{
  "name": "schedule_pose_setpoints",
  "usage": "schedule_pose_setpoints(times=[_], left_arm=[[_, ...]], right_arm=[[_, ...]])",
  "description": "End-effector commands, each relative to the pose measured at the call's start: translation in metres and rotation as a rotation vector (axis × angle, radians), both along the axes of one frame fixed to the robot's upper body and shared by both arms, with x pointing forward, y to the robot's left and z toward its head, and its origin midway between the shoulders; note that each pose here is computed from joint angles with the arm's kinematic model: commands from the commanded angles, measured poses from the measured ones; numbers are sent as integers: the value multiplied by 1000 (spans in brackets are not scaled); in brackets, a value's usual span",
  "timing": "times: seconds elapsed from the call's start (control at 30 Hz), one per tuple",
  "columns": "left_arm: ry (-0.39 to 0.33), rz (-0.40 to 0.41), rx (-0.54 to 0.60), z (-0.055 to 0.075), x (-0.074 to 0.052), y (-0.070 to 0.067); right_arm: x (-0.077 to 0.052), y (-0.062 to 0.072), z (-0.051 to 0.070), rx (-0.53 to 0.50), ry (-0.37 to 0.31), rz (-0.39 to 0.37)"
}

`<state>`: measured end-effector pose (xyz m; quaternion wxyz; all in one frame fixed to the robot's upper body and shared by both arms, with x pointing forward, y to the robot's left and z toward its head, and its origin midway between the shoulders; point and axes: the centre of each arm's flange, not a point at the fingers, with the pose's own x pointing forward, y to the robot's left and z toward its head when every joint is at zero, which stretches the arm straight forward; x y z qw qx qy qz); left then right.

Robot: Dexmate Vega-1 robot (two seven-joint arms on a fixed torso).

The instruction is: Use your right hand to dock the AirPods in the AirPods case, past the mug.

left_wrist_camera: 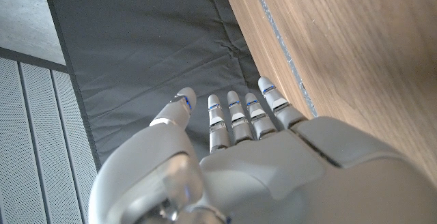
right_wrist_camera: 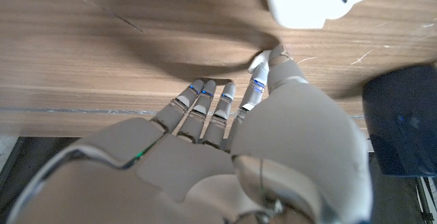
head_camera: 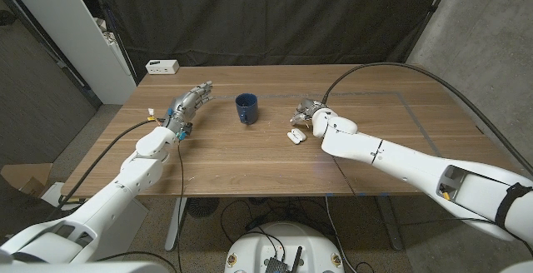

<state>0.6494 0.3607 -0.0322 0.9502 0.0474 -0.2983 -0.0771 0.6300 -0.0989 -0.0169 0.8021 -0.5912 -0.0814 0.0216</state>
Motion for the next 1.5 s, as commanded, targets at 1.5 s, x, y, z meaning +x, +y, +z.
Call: schedule_pose_setpoints(times=[1.5], left_arm=[[-18,-28,38,19,9,-16]], right_arm=[[-88,-24,-15,212,36,69]])
